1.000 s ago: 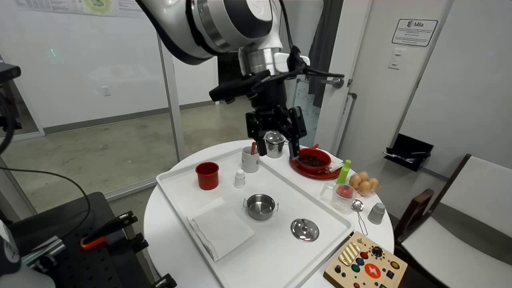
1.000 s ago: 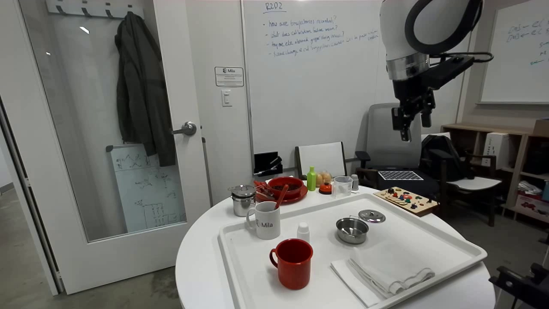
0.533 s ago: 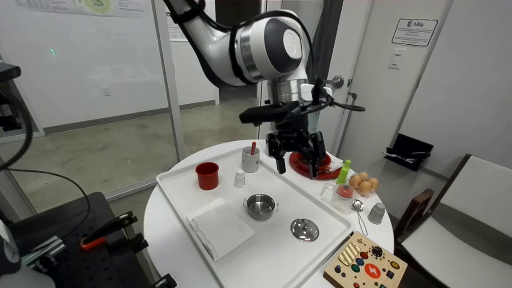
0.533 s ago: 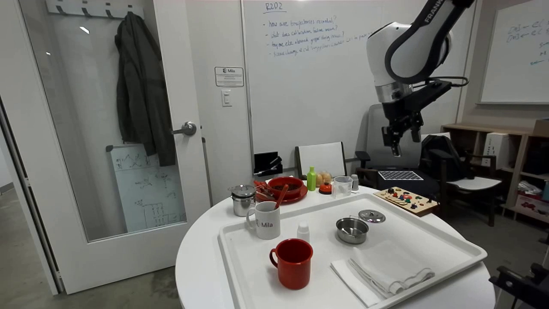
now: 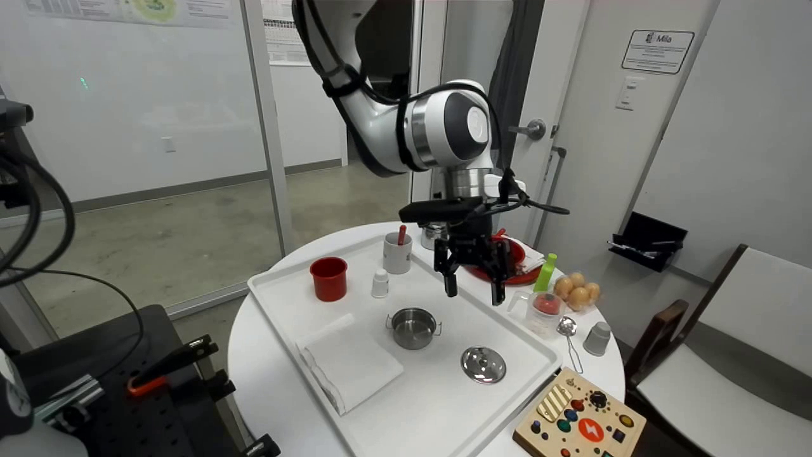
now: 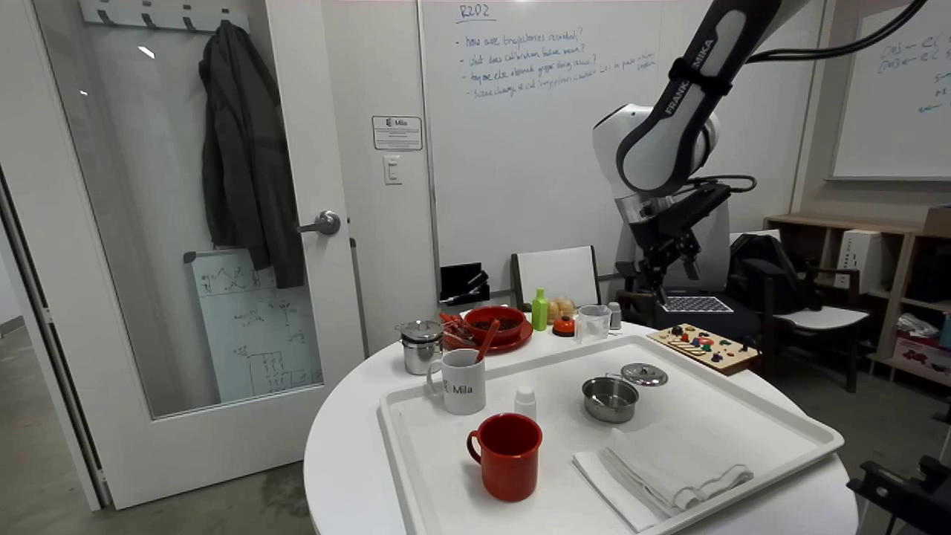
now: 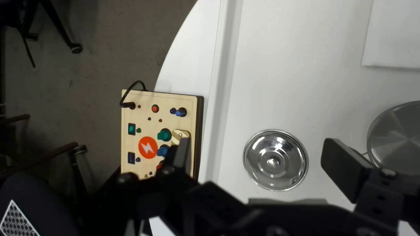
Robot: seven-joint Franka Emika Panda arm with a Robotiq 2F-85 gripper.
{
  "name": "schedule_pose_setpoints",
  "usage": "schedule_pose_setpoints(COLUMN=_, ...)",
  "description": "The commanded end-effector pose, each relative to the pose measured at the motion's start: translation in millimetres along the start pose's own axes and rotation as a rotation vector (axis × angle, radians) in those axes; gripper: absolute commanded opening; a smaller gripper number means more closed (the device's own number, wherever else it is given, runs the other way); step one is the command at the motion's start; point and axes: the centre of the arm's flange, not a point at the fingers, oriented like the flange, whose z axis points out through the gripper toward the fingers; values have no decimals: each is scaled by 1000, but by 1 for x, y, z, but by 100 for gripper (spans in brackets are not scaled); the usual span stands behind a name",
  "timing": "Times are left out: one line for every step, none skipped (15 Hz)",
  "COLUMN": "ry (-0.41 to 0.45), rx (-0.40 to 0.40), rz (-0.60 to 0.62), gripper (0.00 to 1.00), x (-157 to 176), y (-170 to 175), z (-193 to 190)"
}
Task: Pick the lid on the tray and put it on the pot
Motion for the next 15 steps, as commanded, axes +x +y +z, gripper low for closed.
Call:
schedule_pose_setpoints(ry=-24, rx=-7, rz=2, gripper=100, x=6, y=-3, z=5)
schedule_pose_setpoints(ry=-42, rx=-13, rz=3, gripper=100, x=12, y=-5, z=10)
schedule_pose_setpoints(ry=-49, rx=-18, rz=4, gripper=100, x=16, y=-7, z=13)
schedule_pose_setpoints(ry=-52, rx=-21, rz=4, gripper=100, x=19, y=-7, z=14)
schedule_pose_setpoints(ry=-53, rx=-22, rz=5, gripper=100, x=20, y=-7, z=15)
schedule_pose_setpoints(ry=-53, rx=-23, rz=6, gripper=100, x=21, y=-6, z=15)
schedule_pose_setpoints(ry=-29, rx=-32, rz=17, gripper=100, x=7, y=-7, z=15)
schedule_pose_setpoints(ry=-20, rx=-22, rz=18, gripper=100, x=7, y=-9, z=19)
schedule_pose_setpoints(ry=-14, rx=-10, rz=48, gripper=100, x=12, y=-12, z=30)
schedule_pose_setpoints(ry=-1, rx=-11, rz=78, gripper=100, x=13, y=-14, z=36)
schedule_pose_setpoints(ry=0, rx=9, rz=108, gripper=100, x=16, y=-15, z=46)
schedule_pose_setpoints(ry=16, rx=23, rz=141, gripper=100, x=18, y=-16, z=56)
schedule_pose_setpoints(ry=50, rx=32, rz=163, gripper=100, x=21, y=-17, z=66)
schedule_pose_setpoints(ry=59, rx=55, rz=168, gripper=100, x=25, y=-18, z=76)
schedule_pose_setpoints(ry=62, rx=76, rz=166, gripper=100, x=30, y=-19, z=87)
